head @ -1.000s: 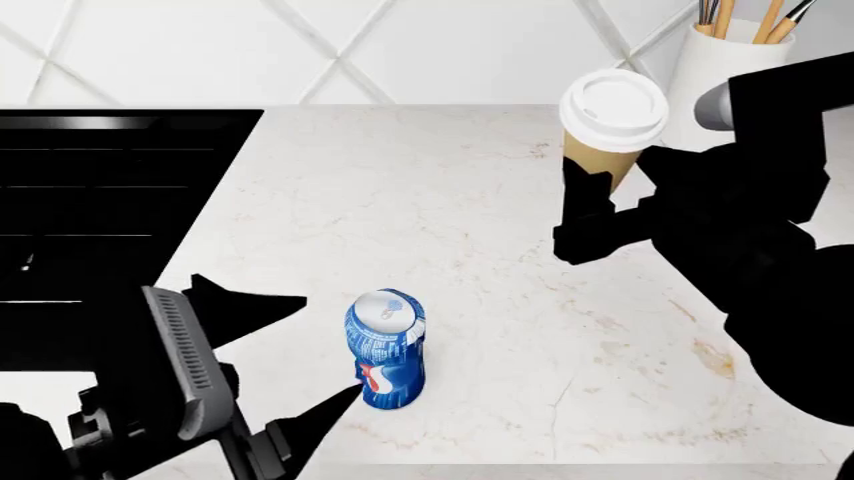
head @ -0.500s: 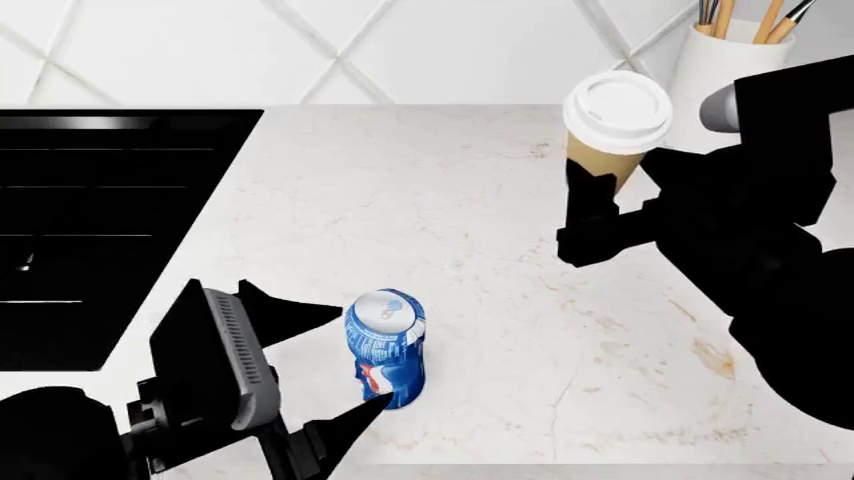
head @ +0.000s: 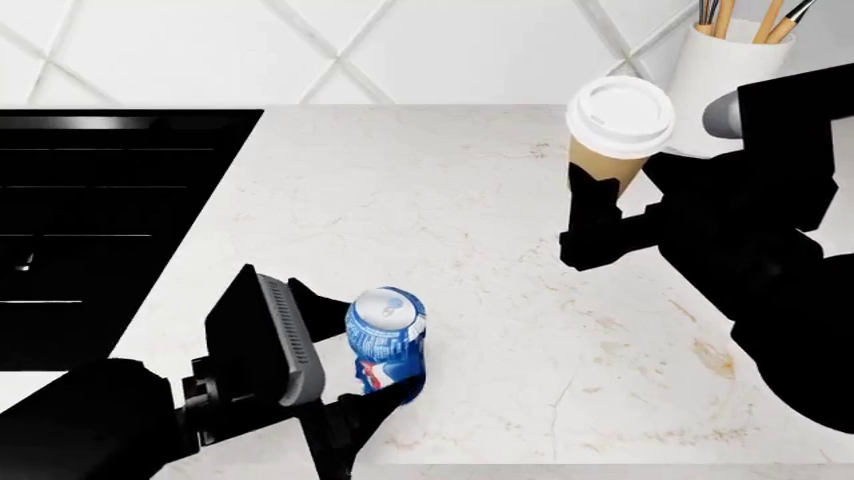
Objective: Move the drinks to the dining counter.
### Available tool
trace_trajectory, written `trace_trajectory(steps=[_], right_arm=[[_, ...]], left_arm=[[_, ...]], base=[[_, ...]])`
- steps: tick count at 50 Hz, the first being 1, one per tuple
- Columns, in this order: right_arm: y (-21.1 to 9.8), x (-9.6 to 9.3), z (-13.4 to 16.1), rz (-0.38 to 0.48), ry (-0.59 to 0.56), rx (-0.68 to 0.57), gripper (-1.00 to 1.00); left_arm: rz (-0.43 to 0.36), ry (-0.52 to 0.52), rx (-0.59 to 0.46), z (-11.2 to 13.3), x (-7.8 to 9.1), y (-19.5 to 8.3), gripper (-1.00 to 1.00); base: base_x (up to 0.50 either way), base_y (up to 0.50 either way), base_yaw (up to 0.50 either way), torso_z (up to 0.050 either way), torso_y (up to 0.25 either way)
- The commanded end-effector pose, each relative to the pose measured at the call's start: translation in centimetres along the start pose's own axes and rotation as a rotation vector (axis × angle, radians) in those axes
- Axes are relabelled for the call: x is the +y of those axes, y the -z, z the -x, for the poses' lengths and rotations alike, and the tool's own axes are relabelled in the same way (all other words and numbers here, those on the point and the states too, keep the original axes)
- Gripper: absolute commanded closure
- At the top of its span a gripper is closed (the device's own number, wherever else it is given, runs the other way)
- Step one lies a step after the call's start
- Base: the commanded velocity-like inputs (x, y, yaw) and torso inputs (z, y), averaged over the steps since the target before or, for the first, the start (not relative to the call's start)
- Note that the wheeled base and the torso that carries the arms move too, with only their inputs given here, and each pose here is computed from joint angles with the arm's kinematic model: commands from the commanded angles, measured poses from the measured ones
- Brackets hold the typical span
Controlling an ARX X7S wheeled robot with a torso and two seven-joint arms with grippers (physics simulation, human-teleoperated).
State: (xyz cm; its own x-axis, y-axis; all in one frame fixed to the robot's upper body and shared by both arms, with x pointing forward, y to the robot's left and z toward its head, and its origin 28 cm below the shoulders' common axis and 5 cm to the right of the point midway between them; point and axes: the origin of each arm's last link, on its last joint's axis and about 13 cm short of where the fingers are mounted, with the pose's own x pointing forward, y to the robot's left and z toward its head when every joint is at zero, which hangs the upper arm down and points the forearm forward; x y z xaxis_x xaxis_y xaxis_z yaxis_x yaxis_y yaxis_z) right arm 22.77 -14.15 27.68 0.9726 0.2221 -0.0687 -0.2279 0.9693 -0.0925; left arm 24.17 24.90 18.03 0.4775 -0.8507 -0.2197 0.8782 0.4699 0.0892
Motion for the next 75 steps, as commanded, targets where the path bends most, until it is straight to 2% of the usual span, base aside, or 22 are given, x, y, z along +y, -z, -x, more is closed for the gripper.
trace_trajectory(steps=[1, 10, 14, 17, 20, 21, 23, 27, 28, 29, 31, 32, 33, 34, 37, 41, 44, 45, 54, 57, 66, 75], right_arm=[[-0.1, 0.0, 0.2, 0.006, 0.006, -0.003, 1.00], [-0.3, 0.2, -0.3, 0.008, -0.005, -0.005, 1.00], [-0.7, 0.4, 0.1, 0.015, -0.009, -0.011, 1.00], [-1.0, 1.0, 0.8, 0.025, -0.025, -0.025, 1.00], [-1.0, 1.6, 1.2, 0.020, -0.044, -0.042, 1.00], [-1.0, 2.0, 1.3, 0.022, -0.058, -0.045, 1.00], [-1.1, 2.5, 1.6, 0.014, -0.080, -0.062, 1.00], [-1.3, 3.5, 2.2, -0.032, -0.137, -0.109, 1.00], [-1.3, 3.7, 2.2, -0.032, -0.139, -0.114, 1.00], [-1.3, 4.0, 2.3, -0.056, -0.150, -0.144, 1.00], [-1.3, 4.5, 2.7, -0.033, -0.144, -0.203, 1.00], [-1.4, 4.7, 2.8, -0.070, -0.168, -0.216, 1.00], [-1.6, 5.0, 3.0, -0.046, -0.166, -0.236, 1.00], [-1.8, 5.1, 3.2, -0.081, -0.192, -0.262, 1.00], [-1.8, 5.4, 3.1, -0.023, -0.177, -0.274, 1.00], [-2.8, 5.4, 3.3, -0.031, -0.160, -0.310, 1.00], [-3.4, 5.4, 3.7, 0.013, -0.121, -0.345, 1.00], [-3.6, 5.5, 3.8, -0.009, -0.139, -0.350, 1.00], [-4.2, 5.4, 4.2, -0.026, -0.142, -0.381, 1.00], [-3.9, 5.6, 4.2, -0.041, -0.161, -0.355, 1.00], [-3.8, 5.6, 4.0, -0.011, -0.156, -0.340, 1.00], [-3.7, 5.6, 4.3, 0.030, -0.133, -0.345, 1.00]], left_arm=[[-0.012, -0.028, -0.008, -1.0, 0.6, 0.1, 1.00], [-0.012, -0.065, -0.043, 0.0, 0.2, -0.1, 1.00], [-0.005, -0.151, -0.103, 0.6, 0.0, -0.6, 1.00], [-0.010, -0.321, -0.224, 2.0, -0.4, -2.8, 1.00], [-0.021, -0.467, -0.293, 3.2, -1.0, -4.7, 1.00], [-0.027, -0.534, -0.322, 4.0, -1.5, -5.5, 1.00], [-0.022, -0.596, -0.367, 5.3, -2.4, -6.5, 1.00], [-0.021, -0.760, -0.413, 7.5, -4.1, -7.4, 1.00], [0.001, -0.789, -0.416, 8.0, -4.4, -7.6, 1.00], [-0.012, -0.868, -0.430, 8.6, -4.9, -7.9, 1.00], [0.010, -0.941, -0.478, 9.7, -5.7, -8.6, 1.00], [0.007, -0.968, -0.479, 9.9, -5.9, -8.8, 1.00], [-0.008, -1.035, -0.492, 10.6, -6.3, -9.2, 1.00], [-0.002, -1.032, -0.490, 10.8, -6.6, -9.3, 1.00], [-0.030, -1.090, -0.469, 11.9, -7.6, -9.7, 1.00], [-0.041, -1.120, -0.487, 13.1, -8.4, -10.3, 1.00], [-0.065, -1.146, -0.488, 13.5, -8.8, -10.5, 1.00], [-0.070, -1.146, -0.489, 13.6, -8.9, -10.6, 1.00], [-0.080, -1.143, -0.491, 13.8, -8.9, -11.1, 1.00], [-0.086, -1.144, -0.492, 13.9, -8.9, -11.0, 1.00], [-0.086, -1.147, -0.487, 13.7, -8.7, -11.0, 1.00], [-0.084, -1.151, -0.479, 13.7, -8.5, -10.6, 1.00]], base=[[0.00, 0.00, 0.00, 0.000, 0.000], [0.00, 0.00, 0.00, 0.000, 0.000], [0.00, 0.00, 0.00, 0.000, 0.000], [0.00, 0.00, 0.00, 0.000, 0.000], [0.00, 0.00, 0.00, 0.000, 0.000], [0.00, 0.00, 0.00, 0.000, 0.000], [0.00, 0.00, 0.00, 0.000, 0.000], [0.00, 0.00, 0.00, 0.000, 0.000], [0.00, 0.00, 0.00, 0.000, 0.000], [0.00, 0.00, 0.00, 0.000, 0.000], [0.00, 0.00, 0.00, 0.000, 0.000], [0.00, 0.00, 0.00, 0.000, 0.000], [0.00, 0.00, 0.00, 0.000, 0.000], [0.00, 0.00, 0.00, 0.000, 0.000], [0.00, 0.00, 0.00, 0.000, 0.000], [0.00, 0.00, 0.00, 0.000, 0.000], [0.00, 0.00, 0.00, 0.000, 0.000], [-0.31, 0.02, 0.00, 0.000, 0.000], [-0.47, 0.07, 0.00, 0.000, 0.001], [-0.50, 0.07, 0.00, 0.000, 0.000], [-0.50, 0.06, 0.00, 0.000, 0.000], [-0.31, 0.47, 0.00, 0.000, 0.000]])
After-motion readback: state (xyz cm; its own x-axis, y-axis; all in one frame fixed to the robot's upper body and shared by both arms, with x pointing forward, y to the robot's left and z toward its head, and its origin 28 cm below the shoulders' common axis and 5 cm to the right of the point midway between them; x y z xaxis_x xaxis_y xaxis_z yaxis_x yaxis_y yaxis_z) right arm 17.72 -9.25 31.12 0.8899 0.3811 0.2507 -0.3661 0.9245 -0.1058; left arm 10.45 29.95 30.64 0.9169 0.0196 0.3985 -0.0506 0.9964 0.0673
